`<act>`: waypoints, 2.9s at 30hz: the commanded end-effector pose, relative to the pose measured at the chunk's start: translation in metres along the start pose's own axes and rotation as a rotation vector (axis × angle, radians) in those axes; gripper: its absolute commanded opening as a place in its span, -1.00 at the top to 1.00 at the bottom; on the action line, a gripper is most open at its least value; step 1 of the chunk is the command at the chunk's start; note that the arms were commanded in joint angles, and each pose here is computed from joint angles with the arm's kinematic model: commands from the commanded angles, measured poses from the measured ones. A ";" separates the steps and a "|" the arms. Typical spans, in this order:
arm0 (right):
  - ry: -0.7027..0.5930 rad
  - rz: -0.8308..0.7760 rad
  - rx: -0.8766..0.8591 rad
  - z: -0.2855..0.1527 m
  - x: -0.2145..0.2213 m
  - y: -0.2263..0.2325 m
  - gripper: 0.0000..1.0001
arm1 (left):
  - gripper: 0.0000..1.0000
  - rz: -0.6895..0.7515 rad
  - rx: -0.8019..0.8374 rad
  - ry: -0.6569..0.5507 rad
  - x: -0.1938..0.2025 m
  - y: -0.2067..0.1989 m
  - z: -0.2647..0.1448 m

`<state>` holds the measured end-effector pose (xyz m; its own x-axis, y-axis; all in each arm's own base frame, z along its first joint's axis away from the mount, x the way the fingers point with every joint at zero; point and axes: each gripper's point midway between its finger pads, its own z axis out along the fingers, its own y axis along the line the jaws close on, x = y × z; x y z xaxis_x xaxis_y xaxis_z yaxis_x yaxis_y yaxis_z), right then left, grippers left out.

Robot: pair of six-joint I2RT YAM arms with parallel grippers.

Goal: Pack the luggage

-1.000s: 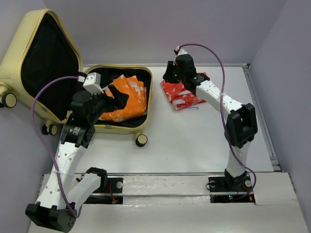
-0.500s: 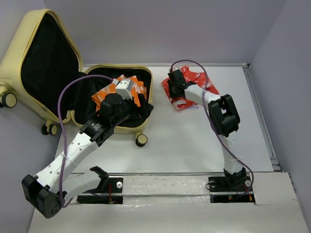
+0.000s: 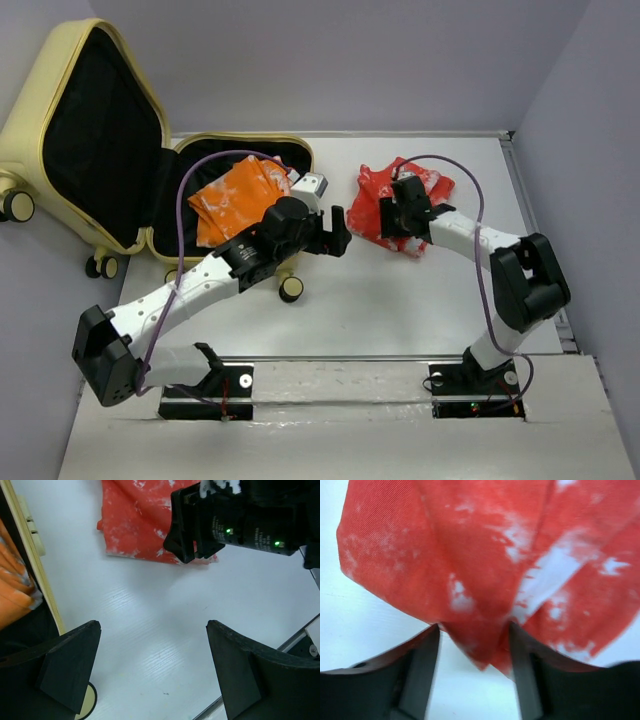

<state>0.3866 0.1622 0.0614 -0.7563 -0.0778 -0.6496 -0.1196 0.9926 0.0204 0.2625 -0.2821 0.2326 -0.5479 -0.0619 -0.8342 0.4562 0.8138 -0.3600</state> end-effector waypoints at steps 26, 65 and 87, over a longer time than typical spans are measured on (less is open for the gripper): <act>-0.086 0.574 0.139 -0.002 0.011 -0.140 0.06 | -0.98 0.037 0.044 -0.045 0.006 -0.025 0.004; 0.137 0.395 0.404 0.000 0.048 -0.156 -0.02 | -0.98 0.012 0.097 -0.196 -0.021 -0.020 -0.056; 0.127 0.407 0.256 -0.029 0.052 -0.132 -0.30 | -0.98 0.006 0.138 -0.180 -0.014 -0.027 -0.054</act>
<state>0.3529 0.0178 0.0527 -0.7626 0.3159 -0.5645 0.3639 0.9310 0.0295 0.2199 -0.2692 0.2650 -0.4462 -0.1296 -0.8855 0.5419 0.7483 -0.3825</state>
